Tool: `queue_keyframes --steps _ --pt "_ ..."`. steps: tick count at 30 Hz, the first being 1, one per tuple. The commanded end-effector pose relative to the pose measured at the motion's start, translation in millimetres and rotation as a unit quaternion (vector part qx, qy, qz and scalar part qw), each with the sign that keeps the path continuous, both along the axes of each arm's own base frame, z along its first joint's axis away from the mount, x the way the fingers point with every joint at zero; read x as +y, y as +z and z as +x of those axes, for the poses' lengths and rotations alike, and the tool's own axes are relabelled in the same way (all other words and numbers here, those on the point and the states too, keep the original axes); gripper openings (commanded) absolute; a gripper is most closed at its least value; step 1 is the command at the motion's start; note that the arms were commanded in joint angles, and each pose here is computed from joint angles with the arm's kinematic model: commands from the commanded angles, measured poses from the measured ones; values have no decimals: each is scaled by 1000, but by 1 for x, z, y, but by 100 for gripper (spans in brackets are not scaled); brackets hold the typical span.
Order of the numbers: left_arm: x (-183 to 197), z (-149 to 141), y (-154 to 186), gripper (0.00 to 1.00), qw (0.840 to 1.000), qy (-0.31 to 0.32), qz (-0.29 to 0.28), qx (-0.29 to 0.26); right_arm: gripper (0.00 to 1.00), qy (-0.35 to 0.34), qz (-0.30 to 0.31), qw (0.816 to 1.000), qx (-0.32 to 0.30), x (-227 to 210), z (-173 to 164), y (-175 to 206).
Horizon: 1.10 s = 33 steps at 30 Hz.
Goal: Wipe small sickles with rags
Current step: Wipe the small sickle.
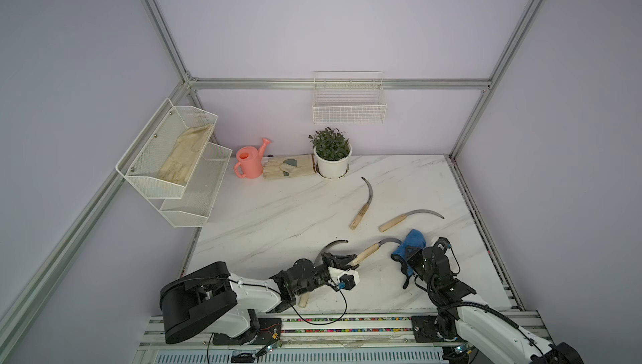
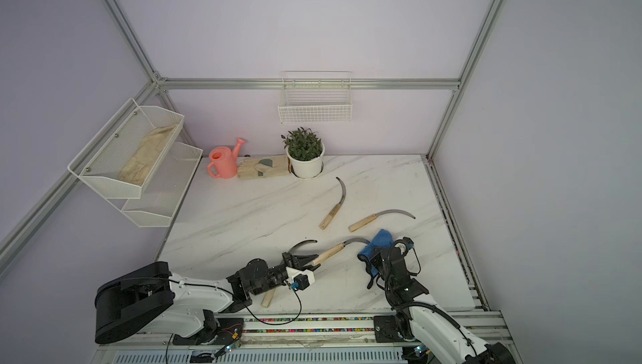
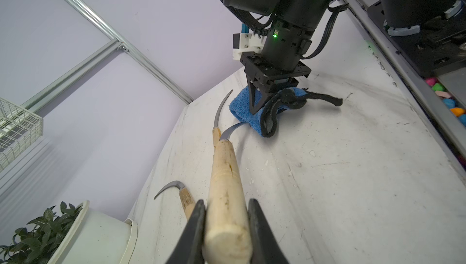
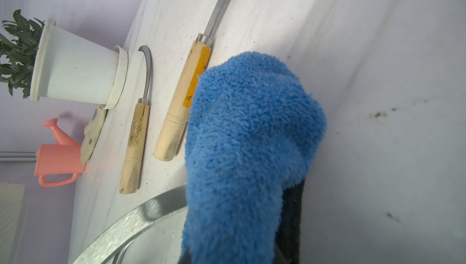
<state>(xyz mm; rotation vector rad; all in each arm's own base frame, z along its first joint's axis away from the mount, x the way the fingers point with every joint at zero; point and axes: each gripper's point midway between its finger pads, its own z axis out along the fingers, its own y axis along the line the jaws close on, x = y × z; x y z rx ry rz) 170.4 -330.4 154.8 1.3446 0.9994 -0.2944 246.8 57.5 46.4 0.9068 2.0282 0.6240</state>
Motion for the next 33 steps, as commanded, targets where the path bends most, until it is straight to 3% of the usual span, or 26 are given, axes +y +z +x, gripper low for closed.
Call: queue_keyframes --steps 1,5,12,20,26,33 --pt "1 -12 8 0 999 -24 -20 -7 0 8 2 1000 4 2 -2 3" --pt "0 -12 8 0 999 -26 -19 -8 0 85 -1 995 -51 28 14 44" --pt "0 -12 8 0 999 -26 -19 -9 0 209 32 965 -156 80 19 113" --pt "-1 -11 7 0 999 -25 -18 -11 0 292 14 943 -158 140 10 118" --pt "0 -12 8 0 999 -25 -19 -11 0 200 -20 975 -92 108 19 83" --pt "0 -13 9 0 999 -26 -21 -10 0 99 -35 994 -36 52 13 39"
